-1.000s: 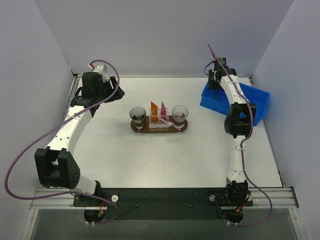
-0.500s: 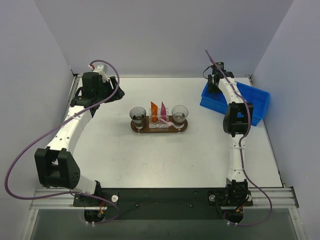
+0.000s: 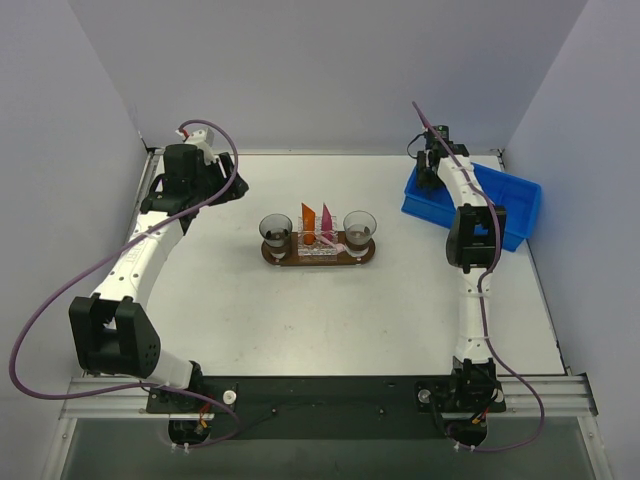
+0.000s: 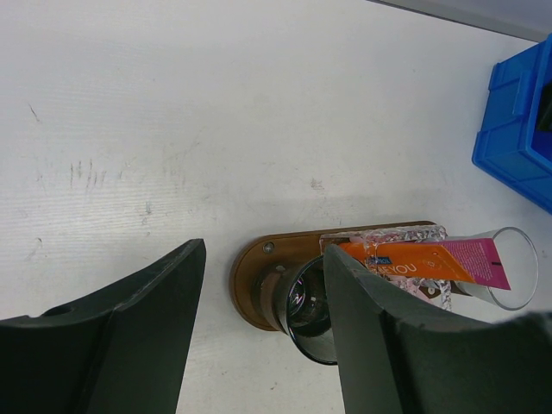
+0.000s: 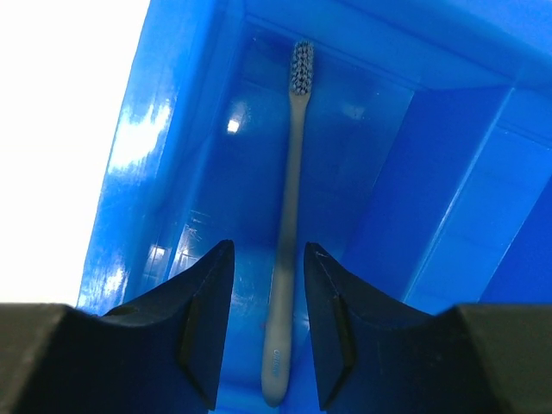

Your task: Prepare toiletry sets of a toothbrush and toothpaste on the tray

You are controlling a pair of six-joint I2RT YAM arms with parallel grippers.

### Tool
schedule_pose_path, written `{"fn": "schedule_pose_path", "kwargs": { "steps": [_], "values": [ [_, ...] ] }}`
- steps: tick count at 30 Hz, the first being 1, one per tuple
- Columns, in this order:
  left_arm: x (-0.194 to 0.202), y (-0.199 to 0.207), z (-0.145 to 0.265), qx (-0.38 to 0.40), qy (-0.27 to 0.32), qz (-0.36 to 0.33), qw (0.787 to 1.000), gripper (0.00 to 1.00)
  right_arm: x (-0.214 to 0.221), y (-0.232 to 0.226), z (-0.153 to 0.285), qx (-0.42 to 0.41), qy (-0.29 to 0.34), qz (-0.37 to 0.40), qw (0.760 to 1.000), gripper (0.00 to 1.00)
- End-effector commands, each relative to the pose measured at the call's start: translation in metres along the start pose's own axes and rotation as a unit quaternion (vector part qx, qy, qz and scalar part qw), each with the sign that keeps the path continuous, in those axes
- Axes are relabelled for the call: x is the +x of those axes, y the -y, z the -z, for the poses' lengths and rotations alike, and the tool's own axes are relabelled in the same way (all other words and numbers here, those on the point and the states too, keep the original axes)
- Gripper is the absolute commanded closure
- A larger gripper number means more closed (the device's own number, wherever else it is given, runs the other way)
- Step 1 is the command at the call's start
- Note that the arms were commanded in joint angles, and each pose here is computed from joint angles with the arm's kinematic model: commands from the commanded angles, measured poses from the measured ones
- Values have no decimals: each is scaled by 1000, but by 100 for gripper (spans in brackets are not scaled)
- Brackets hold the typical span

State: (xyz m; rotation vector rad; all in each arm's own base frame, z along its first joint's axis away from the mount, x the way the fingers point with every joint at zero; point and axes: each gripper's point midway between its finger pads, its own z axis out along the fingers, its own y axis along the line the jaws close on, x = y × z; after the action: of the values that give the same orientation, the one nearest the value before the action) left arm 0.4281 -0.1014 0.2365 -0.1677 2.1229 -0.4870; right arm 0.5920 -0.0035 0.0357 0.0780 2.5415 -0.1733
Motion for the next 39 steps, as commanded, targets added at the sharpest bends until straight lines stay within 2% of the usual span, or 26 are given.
{"fn": "schedule_pose_path", "kwargs": {
  "steps": [1, 5, 15, 19, 24, 28, 31, 33, 39],
  "values": [
    [-21, 6, 8, 7, 29, -4, 1000, 33, 29, 5, -5, 2, -56, 7, 998, 65],
    [-23, 5, 9, 6, 32, -5, 999, 33, 46, 1, -6, -11, -89, 16, 996, 64],
    [-26, -2, 14, -4, 43, -7, 999, 39, 89, 3, -4, -5, -164, 40, 986, 70],
    [-26, -5, 15, -6, 45, -3, 999, 41, 92, 2, -5, -11, -170, 40, 985, 76],
    [-25, -6, 13, -8, 45, 0, 999, 44, 89, -13, -2, -50, -167, 38, 984, 86],
    [-26, -4, 11, -1, 43, 0, 999, 46, 87, -15, -1, -54, -161, 29, 985, 90],
    [-26, -2, 10, 5, 40, 0, 999, 49, 83, -17, -2, -54, -154, 21, 986, 98],
    [-26, -1, 10, 6, 40, -2, 999, 51, 82, -17, -2, -52, -148, 17, 987, 100],
    [-27, 0, 11, 9, 41, -4, 999, 56, 33, -13, 26, -47, -59, -15, 997, 100]
  ]
}}
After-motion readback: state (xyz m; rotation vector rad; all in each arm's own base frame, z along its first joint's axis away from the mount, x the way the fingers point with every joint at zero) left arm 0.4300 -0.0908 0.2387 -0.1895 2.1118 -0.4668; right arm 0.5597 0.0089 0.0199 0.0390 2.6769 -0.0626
